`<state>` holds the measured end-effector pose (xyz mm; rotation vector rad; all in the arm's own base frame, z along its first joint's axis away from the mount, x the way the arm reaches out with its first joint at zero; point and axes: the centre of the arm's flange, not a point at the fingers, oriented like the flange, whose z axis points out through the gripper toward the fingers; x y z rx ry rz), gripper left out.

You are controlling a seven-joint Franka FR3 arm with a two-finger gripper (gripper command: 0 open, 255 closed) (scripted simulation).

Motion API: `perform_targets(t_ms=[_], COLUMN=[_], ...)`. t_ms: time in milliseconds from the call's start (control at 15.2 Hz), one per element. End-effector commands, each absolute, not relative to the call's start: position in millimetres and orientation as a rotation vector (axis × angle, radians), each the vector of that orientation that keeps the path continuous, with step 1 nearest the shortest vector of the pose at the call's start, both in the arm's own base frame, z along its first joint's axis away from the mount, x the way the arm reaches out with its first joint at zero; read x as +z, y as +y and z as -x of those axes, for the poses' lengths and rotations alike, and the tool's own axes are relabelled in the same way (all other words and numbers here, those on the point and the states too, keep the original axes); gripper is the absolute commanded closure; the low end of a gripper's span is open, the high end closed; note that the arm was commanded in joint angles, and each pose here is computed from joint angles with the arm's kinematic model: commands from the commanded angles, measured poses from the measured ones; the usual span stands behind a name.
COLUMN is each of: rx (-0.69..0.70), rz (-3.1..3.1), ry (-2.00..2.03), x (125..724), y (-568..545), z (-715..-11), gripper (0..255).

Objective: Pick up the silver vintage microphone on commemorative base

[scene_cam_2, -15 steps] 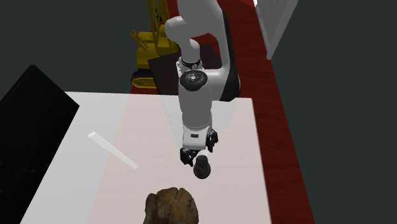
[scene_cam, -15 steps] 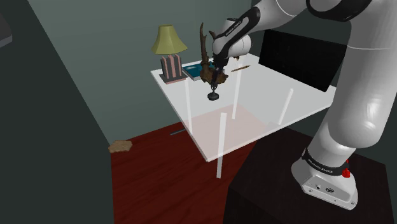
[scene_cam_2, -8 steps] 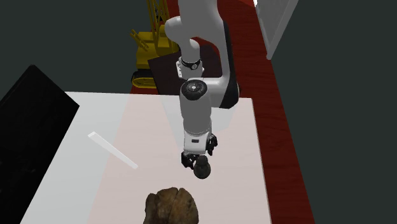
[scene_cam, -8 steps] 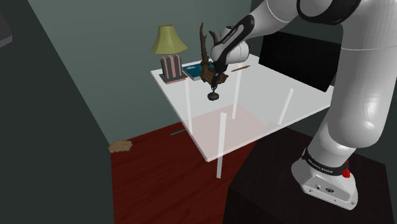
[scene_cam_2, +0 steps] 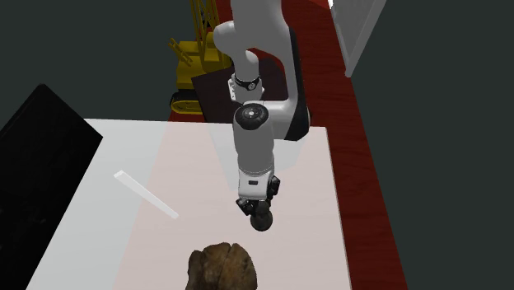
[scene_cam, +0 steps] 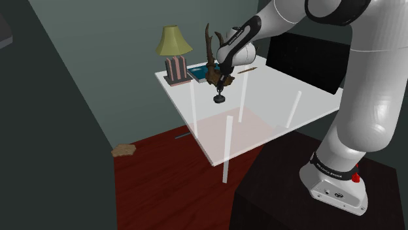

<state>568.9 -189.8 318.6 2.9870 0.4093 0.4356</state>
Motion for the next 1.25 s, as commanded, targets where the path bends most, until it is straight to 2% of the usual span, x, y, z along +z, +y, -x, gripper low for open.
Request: perform_targets(t_ms=[0, 1188], rx=[0.433, 0.434], rz=[-2.988, -2.987], ry=[0.408, 0.408], x=[318.1, 397.6], y=[-190.3, -191.1], z=[-568.6, -568.9], gripper=[255, 255])
